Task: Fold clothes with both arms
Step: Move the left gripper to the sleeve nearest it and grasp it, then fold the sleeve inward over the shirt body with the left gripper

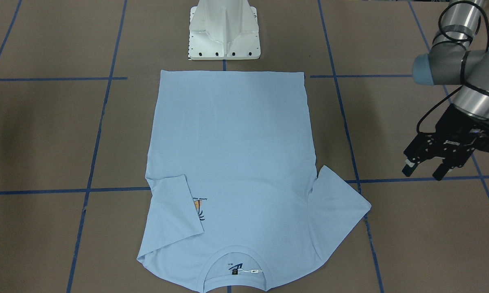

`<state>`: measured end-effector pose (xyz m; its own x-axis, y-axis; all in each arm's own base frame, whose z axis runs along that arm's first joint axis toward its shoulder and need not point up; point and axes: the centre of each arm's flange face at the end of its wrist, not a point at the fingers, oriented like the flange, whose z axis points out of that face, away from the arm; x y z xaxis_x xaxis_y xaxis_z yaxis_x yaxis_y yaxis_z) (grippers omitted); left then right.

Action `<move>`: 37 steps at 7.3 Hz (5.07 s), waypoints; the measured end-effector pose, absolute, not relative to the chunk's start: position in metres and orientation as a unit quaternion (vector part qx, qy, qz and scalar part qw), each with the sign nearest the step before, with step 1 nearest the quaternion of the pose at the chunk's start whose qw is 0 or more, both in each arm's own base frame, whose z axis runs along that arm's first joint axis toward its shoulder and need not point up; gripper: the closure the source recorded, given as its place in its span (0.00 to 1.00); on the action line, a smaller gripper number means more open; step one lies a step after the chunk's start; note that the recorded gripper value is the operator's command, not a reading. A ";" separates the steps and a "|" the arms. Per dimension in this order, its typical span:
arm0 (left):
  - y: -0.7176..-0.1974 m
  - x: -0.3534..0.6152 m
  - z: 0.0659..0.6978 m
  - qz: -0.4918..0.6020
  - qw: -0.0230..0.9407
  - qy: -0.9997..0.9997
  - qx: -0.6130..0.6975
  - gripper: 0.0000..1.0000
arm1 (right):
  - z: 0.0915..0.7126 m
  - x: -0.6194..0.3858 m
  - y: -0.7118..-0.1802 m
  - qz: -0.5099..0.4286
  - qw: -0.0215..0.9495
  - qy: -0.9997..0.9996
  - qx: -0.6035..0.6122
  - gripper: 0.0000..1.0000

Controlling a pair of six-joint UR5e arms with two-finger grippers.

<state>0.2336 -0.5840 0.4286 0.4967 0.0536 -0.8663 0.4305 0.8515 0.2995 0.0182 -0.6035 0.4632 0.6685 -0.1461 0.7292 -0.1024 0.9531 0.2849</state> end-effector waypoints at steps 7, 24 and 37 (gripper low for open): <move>-0.594 0.352 0.498 -0.201 0.833 0.471 0.209 0.45 | 0.487 0.024 -0.588 -0.002 0.901 -0.407 0.149 0.00; -0.585 0.482 0.320 -0.158 0.875 0.421 0.178 1.00 | 0.490 0.024 -0.586 0.000 0.901 -0.408 0.146 0.00; -0.524 0.457 0.271 -0.079 0.859 0.465 0.197 0.00 | 0.472 -0.049 -0.562 0.018 0.884 -0.444 0.149 0.00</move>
